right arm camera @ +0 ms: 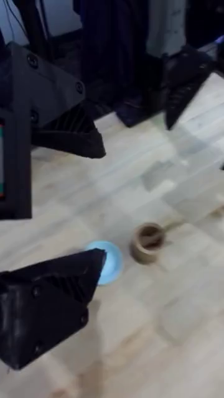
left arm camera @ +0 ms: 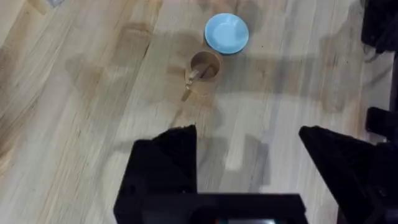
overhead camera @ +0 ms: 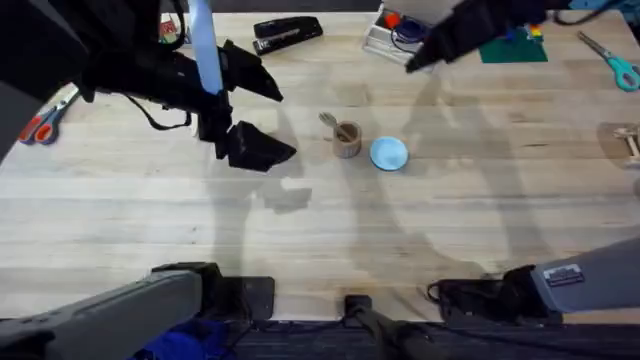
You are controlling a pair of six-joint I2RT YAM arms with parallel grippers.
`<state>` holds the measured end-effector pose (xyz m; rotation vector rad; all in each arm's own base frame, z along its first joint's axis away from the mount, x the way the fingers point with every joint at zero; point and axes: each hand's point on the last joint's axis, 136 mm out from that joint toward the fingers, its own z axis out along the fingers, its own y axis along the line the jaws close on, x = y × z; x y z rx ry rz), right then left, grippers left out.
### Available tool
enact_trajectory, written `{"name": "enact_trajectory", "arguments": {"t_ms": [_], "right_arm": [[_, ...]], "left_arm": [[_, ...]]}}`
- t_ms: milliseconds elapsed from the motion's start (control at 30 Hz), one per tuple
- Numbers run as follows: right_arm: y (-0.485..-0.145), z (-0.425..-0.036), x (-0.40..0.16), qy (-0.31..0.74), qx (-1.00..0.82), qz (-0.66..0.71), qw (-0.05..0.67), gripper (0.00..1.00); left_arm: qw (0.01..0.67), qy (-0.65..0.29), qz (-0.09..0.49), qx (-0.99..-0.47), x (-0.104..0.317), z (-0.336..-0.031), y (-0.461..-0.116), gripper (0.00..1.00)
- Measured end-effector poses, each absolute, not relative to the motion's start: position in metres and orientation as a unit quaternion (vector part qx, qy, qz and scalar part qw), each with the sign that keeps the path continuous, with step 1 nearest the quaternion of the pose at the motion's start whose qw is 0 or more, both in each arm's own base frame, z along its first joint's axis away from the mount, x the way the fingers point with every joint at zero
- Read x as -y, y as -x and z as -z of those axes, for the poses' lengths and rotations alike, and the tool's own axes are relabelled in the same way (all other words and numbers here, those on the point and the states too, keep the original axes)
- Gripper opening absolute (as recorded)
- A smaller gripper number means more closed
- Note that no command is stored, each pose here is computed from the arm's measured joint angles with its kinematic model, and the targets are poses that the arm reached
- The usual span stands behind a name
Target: Pick up a utensil and set it on the pink plate, then put the other utensil in the container.
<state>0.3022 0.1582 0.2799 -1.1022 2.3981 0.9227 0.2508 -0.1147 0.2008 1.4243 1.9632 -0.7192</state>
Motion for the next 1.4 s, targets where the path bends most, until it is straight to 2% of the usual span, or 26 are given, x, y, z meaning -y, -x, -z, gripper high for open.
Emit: {"name": "enact_trajectory", "arguments": {"t_ms": [200,667,900,967,1000,1400], "right_arm": [[-0.27,-0.291,-0.143,0.379,-0.865,-0.293,0.152,0.88],[-0.232,-0.324,-0.104,0.319,-0.909,-0.178,0.201,0.879],[-0.221,-0.333,-0.074,0.259,-0.934,-0.101,0.225,0.883],[-0.218,-0.336,-0.068,0.246,-0.937,-0.087,0.232,0.98],[-0.217,-0.337,-0.066,0.243,-0.938,-0.081,0.235,0.99],[-0.216,-0.338,-0.06,0.203,-0.947,-0.074,0.236,0.996]], "left_arm": [[0.301,-0.537,0.271,-0.74,0.115,-0.201,-0.251,0.995],[0.282,-0.529,0.286,-0.747,0.115,-0.199,-0.241,0.995],[0.282,-0.529,0.286,-0.747,0.115,-0.199,-0.241,0.995],[0.282,-0.529,0.286,-0.747,0.115,-0.199,-0.241,0.995],[0.282,-0.529,0.286,-0.747,0.115,-0.199,-0.241,0.995],[0.282,-0.529,0.286,-0.747,0.115,-0.199,-0.241,0.995]]}}
